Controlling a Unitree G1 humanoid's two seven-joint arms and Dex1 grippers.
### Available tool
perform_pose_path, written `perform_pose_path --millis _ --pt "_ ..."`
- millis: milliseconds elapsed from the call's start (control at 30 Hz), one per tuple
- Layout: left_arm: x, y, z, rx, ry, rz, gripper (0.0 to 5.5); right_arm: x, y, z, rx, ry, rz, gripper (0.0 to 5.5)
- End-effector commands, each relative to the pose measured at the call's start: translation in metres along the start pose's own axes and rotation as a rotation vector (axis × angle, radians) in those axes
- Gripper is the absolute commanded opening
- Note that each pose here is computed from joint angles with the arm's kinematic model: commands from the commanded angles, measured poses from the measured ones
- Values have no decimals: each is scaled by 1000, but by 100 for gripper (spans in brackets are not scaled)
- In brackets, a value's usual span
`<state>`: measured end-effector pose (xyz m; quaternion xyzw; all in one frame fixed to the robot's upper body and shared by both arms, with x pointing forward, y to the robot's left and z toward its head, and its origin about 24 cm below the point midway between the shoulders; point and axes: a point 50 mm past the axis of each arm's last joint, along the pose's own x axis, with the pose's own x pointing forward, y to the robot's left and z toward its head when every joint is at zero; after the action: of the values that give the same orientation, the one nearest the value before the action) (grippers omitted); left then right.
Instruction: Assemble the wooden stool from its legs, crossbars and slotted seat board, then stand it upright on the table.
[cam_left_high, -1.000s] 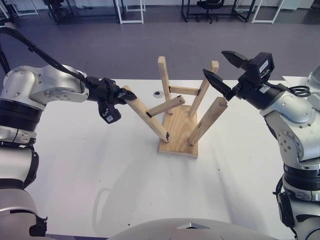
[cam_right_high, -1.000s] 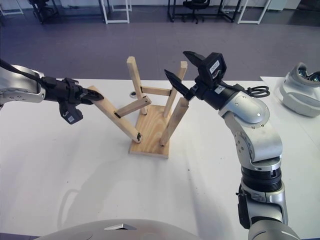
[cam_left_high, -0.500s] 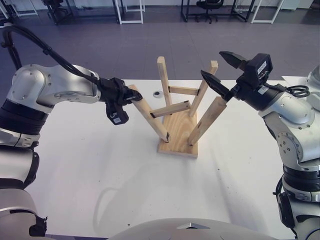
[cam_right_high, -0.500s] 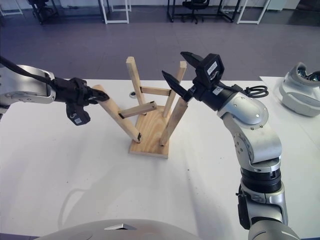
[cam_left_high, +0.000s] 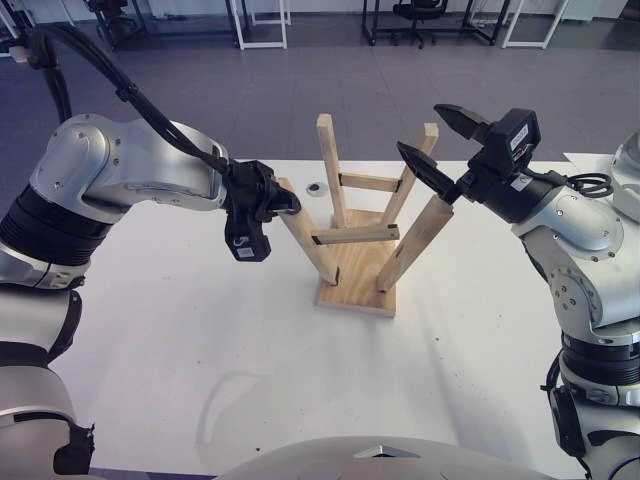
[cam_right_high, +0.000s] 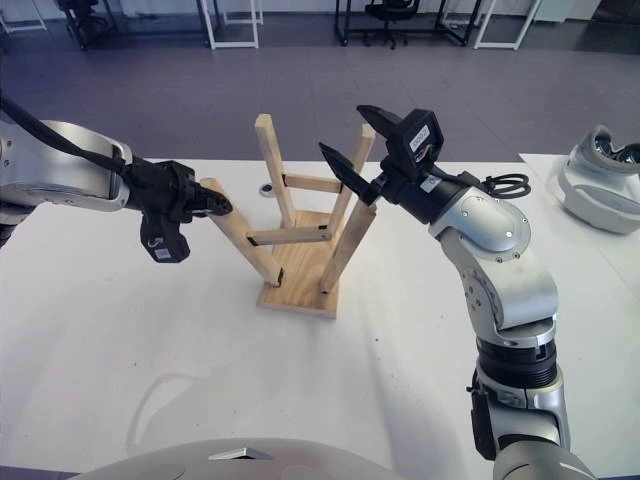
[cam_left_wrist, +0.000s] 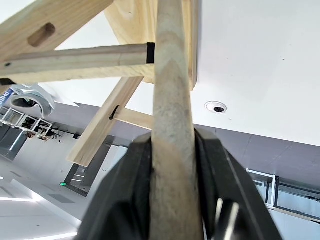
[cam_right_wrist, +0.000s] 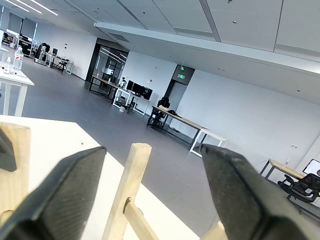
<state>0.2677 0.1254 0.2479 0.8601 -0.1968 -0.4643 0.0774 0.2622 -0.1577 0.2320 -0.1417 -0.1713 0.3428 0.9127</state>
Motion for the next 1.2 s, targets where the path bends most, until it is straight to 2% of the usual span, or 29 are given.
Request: perform_pose_path --millis 33,200,367,600,667,1100,1200 --pt "12 -6 3 26 -54 -49 101 -1 -1 -1 -3 1 -21 351" --pt "15 6 -3 80 -64 -5 101 1 -2 -1 -7 -6 -24 351" --pt "29 25 3 122 -102 10 101 3 0 0 -8 -13 -11 351" --pt "38 33 3 119 -85 3 101 3 2 2 -6 -20 -8 351" --pt "38 37 2 130 -76 21 147 3 3 2 -4 -20 -10 351" --pt "30 34 -11 140 -10 97 342 3 7 0 0 -20 -7 351" --pt "23 40 -19 114 29 139 405 3 6 -1 0 -18 -9 351"
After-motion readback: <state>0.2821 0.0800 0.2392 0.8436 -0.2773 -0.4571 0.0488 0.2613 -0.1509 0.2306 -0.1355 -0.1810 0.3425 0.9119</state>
